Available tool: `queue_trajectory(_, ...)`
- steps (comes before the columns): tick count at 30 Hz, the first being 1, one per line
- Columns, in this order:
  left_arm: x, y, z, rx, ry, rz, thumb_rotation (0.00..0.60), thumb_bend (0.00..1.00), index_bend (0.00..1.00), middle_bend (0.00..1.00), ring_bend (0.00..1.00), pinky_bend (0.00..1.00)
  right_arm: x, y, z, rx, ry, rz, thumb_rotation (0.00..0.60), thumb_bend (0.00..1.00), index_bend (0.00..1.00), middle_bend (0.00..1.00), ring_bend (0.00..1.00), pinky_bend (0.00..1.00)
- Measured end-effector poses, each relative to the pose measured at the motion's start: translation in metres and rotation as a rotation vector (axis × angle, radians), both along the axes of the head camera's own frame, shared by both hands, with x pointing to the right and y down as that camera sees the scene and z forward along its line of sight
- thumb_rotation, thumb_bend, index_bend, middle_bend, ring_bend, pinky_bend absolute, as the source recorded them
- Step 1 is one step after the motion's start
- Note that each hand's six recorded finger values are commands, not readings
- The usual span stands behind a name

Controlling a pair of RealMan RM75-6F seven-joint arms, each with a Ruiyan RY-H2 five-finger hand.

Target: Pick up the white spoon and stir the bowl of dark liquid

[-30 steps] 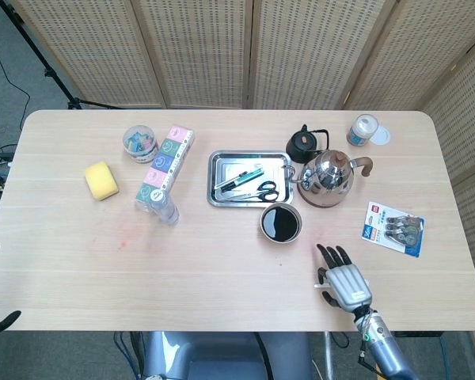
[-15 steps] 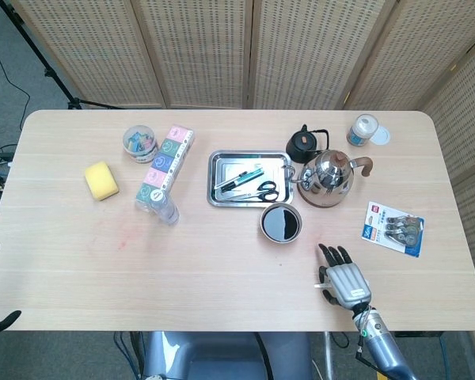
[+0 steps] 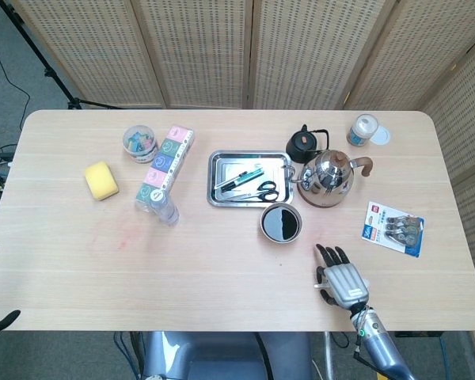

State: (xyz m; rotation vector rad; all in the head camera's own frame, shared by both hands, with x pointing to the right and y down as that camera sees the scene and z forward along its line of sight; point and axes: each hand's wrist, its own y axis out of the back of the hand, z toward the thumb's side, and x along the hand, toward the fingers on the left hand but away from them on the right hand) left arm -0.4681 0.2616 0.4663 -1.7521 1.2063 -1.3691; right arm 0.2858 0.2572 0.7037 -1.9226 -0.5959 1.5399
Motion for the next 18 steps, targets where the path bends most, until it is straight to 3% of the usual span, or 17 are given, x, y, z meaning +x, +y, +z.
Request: queue_trajectory(18,-0.001,-0.0005,-0.0003,0.0,0.001,-0.003,0.6,0.01,0.0,0.0,0.0,0.0,-0.0035,0.0008,0.0089,-0.028,0.021,0.001,0.6,0.36,0.51,0.0,0.0,0.0)
